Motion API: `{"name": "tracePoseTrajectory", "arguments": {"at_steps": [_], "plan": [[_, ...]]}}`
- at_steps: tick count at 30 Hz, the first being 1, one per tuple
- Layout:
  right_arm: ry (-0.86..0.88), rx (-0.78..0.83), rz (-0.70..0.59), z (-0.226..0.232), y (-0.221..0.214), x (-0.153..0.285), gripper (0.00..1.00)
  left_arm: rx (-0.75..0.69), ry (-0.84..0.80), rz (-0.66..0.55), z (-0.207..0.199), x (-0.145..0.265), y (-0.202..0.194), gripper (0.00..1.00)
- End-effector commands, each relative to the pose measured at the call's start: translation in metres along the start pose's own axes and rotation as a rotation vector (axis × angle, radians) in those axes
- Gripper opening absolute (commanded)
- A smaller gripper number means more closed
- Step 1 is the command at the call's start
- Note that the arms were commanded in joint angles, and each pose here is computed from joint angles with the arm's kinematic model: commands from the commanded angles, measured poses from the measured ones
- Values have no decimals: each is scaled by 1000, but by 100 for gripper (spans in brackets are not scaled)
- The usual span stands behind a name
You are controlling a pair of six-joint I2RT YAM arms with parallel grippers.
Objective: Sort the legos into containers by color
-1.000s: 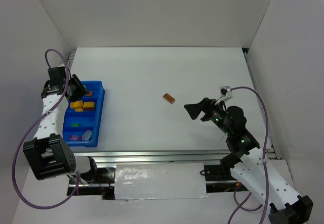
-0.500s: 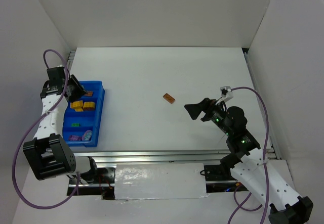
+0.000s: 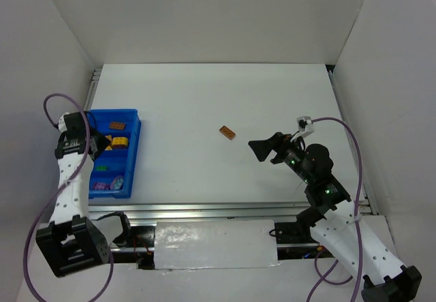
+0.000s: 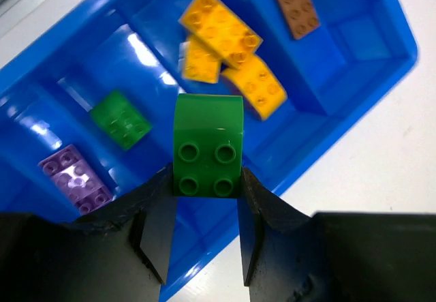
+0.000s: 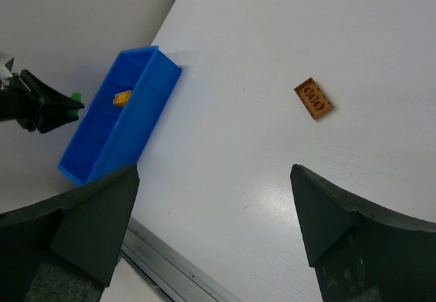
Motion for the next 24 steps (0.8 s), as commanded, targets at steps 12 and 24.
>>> {"name": "tracePoseTrajectory", "arguments": {"at_steps": [12, 24], "plan": [[3, 10, -15, 1, 4, 1, 100, 139, 172, -78, 42, 18, -19, 0], [7, 11, -17, 2, 4, 2, 100, 132, 154, -72, 41, 16, -23, 0]]}}
Point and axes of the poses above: each gripper's point midway between its finger pads, its own x axis back along the fingers, its own z axis along the line the jaws close on, y = z × x, the point moved 2 cm from there along x, back along the fingers, and after that the axes turned 10 degrees about -x, right-handed, at the moved point
